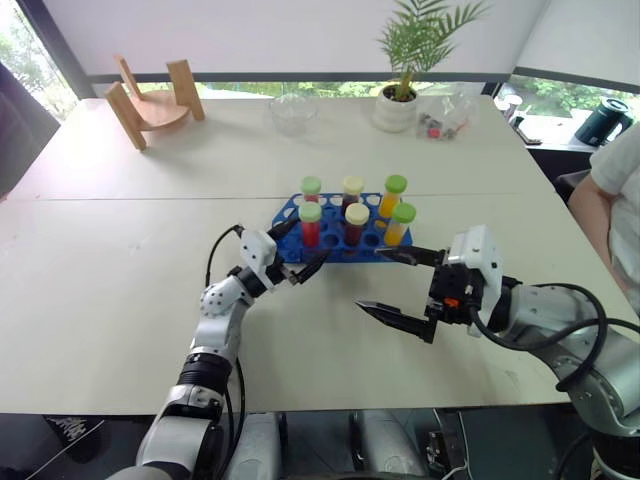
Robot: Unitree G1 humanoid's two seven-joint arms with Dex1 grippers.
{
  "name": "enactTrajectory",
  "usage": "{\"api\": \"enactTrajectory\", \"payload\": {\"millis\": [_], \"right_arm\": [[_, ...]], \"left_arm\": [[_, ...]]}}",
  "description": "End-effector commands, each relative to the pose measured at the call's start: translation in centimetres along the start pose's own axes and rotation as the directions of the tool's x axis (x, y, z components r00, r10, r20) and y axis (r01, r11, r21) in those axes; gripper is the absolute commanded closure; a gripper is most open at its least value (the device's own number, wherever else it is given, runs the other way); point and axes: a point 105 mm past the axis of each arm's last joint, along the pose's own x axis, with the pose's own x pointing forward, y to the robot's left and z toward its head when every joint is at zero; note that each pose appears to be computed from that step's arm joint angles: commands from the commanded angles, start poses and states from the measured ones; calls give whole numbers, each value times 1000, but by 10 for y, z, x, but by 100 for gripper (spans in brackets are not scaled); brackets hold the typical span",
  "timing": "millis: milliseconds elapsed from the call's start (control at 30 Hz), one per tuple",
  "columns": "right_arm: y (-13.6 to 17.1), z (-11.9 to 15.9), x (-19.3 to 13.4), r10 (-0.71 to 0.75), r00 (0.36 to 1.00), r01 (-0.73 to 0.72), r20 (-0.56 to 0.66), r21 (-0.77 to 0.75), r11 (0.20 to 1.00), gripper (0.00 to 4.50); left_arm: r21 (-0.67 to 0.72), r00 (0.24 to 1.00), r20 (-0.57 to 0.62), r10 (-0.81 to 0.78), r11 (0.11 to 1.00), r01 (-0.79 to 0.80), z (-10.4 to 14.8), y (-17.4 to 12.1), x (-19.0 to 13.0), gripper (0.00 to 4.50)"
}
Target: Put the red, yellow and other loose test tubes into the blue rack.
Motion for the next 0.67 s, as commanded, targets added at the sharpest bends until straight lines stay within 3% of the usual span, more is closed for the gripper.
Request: {"api": "enactTrajectory", "payload": {"millis": [33,200,300,400,667], "right_arm": [[4,11,0,21,999,-20,28,-36,999,0],[-4,4,-4,-11,1000,11,16,-11,1000,0],[-16,1,-11,-60,998,60,12,3,998,0],[-25,-2,-18,-96,995,96,-2,6,995,0],[-36,-9,-36,-129,990,130,-48,11,991,0]], "left_arm": [[56,1000,-4,-1,998,2,20,10,-16,3],[64,994,-90,-55,996,61,47,18,-46,3],[33,972,-209,-112,992,121,67,16,-77,3],[-13,942,-308,-133,991,136,80,7,-101,3],[-132,906,-402,-134,987,87,102,-21,-134,3]]}}
